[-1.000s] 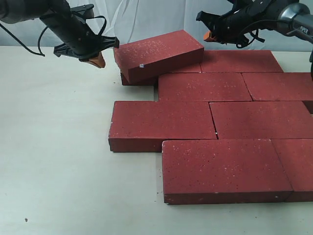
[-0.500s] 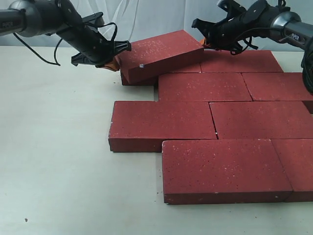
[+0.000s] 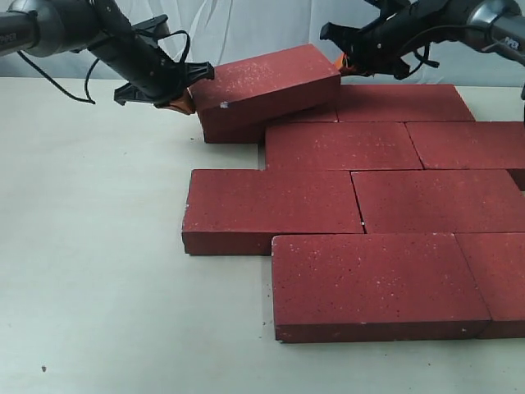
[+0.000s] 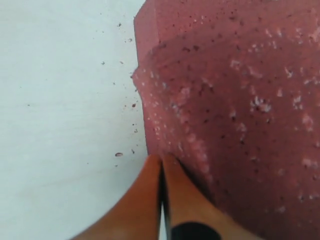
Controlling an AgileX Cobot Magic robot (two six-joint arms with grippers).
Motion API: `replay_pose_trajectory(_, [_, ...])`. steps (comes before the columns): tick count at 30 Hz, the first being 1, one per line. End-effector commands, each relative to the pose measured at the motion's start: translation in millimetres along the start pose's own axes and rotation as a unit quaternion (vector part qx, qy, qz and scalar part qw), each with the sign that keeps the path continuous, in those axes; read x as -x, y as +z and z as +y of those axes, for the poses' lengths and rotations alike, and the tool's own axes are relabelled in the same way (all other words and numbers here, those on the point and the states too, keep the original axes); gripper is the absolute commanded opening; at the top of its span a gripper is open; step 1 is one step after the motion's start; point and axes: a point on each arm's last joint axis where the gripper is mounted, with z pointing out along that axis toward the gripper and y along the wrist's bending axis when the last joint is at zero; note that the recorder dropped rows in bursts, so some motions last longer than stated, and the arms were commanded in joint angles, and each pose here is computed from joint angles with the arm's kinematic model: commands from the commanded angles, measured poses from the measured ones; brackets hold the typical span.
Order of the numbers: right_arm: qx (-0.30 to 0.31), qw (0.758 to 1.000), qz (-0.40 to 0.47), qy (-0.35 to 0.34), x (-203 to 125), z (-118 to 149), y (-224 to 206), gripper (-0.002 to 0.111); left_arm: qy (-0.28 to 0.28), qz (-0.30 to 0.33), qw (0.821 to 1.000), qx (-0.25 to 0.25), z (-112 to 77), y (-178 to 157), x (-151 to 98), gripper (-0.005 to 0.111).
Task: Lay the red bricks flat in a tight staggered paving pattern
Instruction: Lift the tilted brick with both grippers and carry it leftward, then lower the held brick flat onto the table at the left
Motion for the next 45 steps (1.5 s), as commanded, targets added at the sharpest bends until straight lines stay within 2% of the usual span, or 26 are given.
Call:
replay_pose_trajectory(1, [0.021, 1.000, 0.018, -0.011, 4.6, 29.4, -29.9, -0.001, 0.002, -0.019, 1.000, -0.021, -12.5, -35.1, 11.8, 0.000])
replay_pose_trajectory(7, [0.017, 0.999, 0.030, -0.041, -4.9, 62.2, -55.5, -0.001, 0.017, -0.006, 1.000, -0.003, -5.5, -69.6, 15.9, 0.000])
replay_pose_trajectory(14, [0.019, 0.997, 0.049, -0.061, -38.0, 102.7, -61.2, -0.001, 0.030, 0.003, 0.999, 0.013, 1.8, -112.9, 15.4, 0.000])
replay_pose_trajectory(15, [0.026, 0.996, 0.052, -0.067, -46.6, 117.3, -59.9, -0.001, 0.026, 0.002, 1.000, 0.017, 6.4, -123.0, 12.9, 0.000])
replay_pose_trajectory(21, [0.055, 0.993, 0.062, -0.079, -70.1, 161.9, -49.6, -0.001, 0.012, -0.010, 0.999, 0.030, 29.5, -142.5, 0.4, 0.000])
replay_pose_trajectory(25, [0.074, 0.991, 0.054, -0.092, -86.9, 193.0, -43.3, -0.001, -0.016, -0.029, 0.998, 0.048, 53.7, -154.2, -8.2, 0.000])
replay_pose_trajectory(27, [0.087, 0.992, 0.054, -0.077, -94.3, 203.6, -37.7, -0.001, -0.030, -0.033, 0.998, 0.052, 66.5, -156.3, -12.4, 0.000])
replay_pose_trajectory(30, [0.114, 0.990, 0.058, -0.052, -111.5, 219.2, -18.7, -0.001, -0.069, -0.036, 0.995, 0.057, 99.0, -150.4, -25.8, 0.000])
replay_pose_trajectory(35, [0.117, 0.989, 0.070, -0.057, -127.8, 226.1, 14.1, -0.001, -0.097, -0.075, 0.989, 0.085, 132.2, -141.2, -39.0, 0.000])
replay_pose_trajectory(45, [0.119, 0.988, 0.091, -0.048, -144.4, 223.6, 55.4, -0.001, -0.112, -0.056, 0.986, 0.109, 159.4, -101.6, -46.9, 0.000])
